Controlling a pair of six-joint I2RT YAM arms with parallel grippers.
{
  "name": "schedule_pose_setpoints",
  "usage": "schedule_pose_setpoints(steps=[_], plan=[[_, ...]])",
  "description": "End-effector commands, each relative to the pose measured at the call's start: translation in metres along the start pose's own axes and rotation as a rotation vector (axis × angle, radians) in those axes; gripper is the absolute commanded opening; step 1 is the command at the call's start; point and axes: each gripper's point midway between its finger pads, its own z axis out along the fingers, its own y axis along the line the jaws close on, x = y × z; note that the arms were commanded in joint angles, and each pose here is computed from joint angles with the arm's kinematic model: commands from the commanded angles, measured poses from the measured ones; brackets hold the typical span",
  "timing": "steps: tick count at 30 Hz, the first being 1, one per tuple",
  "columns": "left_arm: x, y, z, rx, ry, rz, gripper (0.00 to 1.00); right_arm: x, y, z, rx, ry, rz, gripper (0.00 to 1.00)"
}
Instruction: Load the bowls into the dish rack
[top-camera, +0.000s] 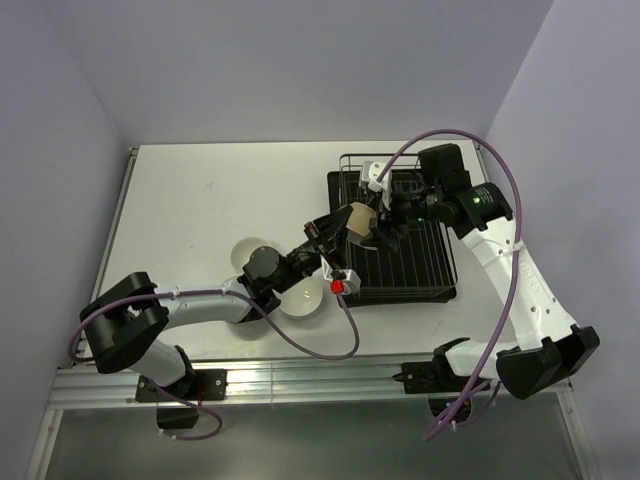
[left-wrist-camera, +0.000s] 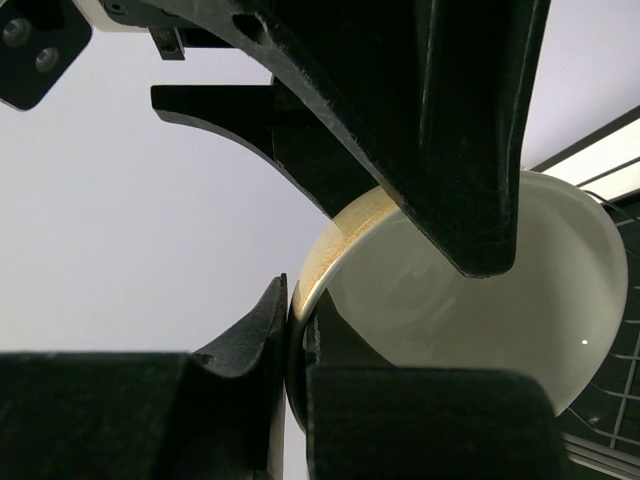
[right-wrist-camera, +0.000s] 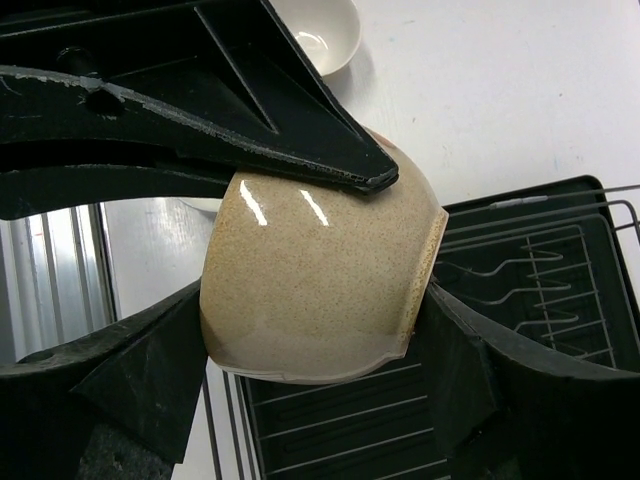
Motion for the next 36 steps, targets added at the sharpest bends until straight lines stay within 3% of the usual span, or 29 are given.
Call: schedule_pose_setpoints(steps=[1, 2, 22, 36], plan=[[-0.037, 0.057, 0.012, -0.168, -0.127, 0.041, 0.1, -0.009, -0.001, -0.003, 0.002, 0.002, 0.015, 0.14], [-0.037, 0.055, 0.012, -0.162, -0.124, 0.04, 0.11, -0.01, -0.006, -0.005, 0.024, 0.012, 0.017, 0.0], [-0.008, 0.027, 0.01, -0.083, -0.051, 0.008, 0.53, 0.0, -0.036, -0.017, 0.17, 0.055, -0.043, 0.0], [0.003, 0.021, 0.005, -0.059, -0.006, -0.022, 0.67, 0.024, -0.068, -0.034, 0.277, 0.139, -0.1, 0.0]])
